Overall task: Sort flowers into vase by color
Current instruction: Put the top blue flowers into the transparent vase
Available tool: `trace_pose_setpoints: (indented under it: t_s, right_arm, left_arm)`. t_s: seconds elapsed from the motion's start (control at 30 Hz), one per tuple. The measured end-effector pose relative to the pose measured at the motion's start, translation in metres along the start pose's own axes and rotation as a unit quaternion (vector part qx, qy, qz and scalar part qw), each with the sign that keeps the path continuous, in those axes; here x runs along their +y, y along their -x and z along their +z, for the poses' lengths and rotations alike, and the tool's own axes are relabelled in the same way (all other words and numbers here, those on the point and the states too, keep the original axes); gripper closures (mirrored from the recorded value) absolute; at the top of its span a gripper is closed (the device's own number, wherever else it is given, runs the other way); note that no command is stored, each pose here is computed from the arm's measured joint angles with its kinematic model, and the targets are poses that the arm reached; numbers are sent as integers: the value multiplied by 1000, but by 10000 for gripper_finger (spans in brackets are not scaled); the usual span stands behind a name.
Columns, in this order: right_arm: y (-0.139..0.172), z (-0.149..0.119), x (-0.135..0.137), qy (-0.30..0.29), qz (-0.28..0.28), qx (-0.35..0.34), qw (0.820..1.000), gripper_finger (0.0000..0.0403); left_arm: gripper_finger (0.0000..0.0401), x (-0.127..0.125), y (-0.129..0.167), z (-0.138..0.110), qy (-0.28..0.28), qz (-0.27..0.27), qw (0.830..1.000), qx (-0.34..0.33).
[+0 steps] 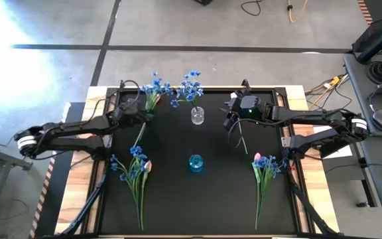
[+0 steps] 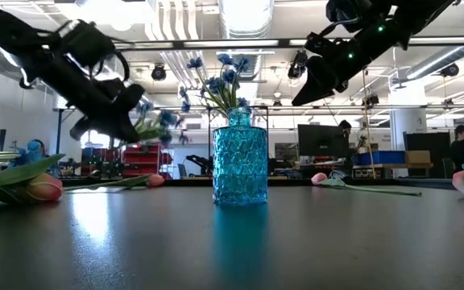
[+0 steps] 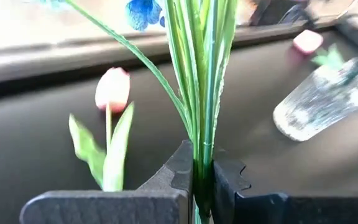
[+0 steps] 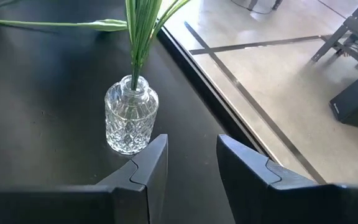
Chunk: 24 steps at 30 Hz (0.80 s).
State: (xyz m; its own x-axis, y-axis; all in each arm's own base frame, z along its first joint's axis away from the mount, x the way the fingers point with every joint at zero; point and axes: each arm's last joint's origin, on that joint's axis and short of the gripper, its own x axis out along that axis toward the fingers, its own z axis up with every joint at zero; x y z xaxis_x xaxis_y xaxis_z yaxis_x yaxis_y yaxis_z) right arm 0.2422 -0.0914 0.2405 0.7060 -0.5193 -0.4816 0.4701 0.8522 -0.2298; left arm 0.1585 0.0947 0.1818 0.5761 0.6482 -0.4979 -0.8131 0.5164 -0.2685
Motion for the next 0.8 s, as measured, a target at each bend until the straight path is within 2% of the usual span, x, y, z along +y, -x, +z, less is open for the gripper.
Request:
trace_pose_setpoints:
  t_s: [0.3, 0.4, 0.67, 0.8]
  right_arm:
    - [4, -1, -1, 9, 1, 7, 1000, 267]
    - [12, 2, -3, 6, 0, -4, 1000, 271]
    - [35, 12, -7, -15, 7, -50, 999, 270]
    - [43, 15, 0, -15, 22, -65, 998, 268]
  left_arm:
    - [393, 2, 29, 7, -72, -49, 993, -74]
    - [393, 3, 37, 7, -86, -84, 988, -98]
    - [393, 5, 57, 6, -145, -187, 956, -171]
    - [393, 4, 66, 6, -161, -246, 934, -201]
